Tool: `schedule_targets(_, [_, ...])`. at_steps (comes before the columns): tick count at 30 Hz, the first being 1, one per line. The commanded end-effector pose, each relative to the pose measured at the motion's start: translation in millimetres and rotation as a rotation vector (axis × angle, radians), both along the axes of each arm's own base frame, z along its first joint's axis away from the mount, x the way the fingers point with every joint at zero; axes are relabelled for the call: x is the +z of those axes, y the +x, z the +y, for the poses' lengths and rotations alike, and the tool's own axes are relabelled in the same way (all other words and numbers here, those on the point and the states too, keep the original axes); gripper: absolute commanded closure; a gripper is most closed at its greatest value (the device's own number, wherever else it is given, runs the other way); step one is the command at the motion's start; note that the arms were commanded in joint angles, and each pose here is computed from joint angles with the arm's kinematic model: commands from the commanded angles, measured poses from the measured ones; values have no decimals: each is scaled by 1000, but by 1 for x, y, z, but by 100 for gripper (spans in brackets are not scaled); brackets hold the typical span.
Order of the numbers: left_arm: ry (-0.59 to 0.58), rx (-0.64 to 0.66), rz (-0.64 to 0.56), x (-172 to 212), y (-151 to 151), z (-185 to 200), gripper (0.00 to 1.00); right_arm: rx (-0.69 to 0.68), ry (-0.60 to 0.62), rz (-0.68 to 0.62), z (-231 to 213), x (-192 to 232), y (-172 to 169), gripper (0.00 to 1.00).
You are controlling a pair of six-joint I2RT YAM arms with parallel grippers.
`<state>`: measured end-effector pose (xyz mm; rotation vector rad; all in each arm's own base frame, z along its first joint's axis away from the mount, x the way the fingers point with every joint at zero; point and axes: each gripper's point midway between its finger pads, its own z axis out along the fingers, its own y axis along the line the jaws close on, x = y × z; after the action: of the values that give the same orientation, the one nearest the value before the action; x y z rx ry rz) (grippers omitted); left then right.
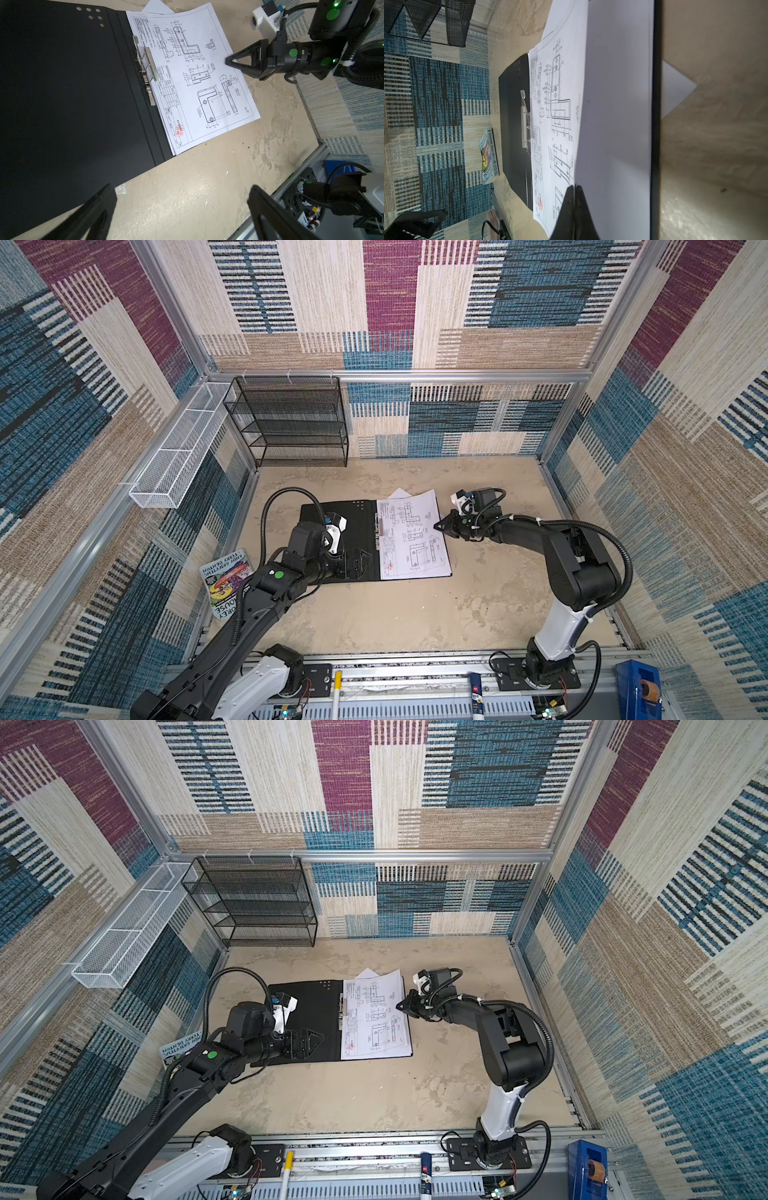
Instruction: Put the files into the folder
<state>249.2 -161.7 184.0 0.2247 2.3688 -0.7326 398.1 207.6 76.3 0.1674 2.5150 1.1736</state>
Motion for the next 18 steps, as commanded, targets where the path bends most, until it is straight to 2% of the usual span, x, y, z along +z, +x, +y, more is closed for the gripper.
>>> schedule_targets(1, [-24, 1, -11, 4, 3, -2, 1, -5, 11, -22, 2, 4, 5, 100])
schedule_targets(9, [-34, 8, -7, 4, 4, -1, 1, 6, 27, -15, 7, 2, 2, 100])
schedule_targets(18, [-41, 13, -2, 4, 5, 0, 1, 9, 32, -11, 8, 1, 0, 95])
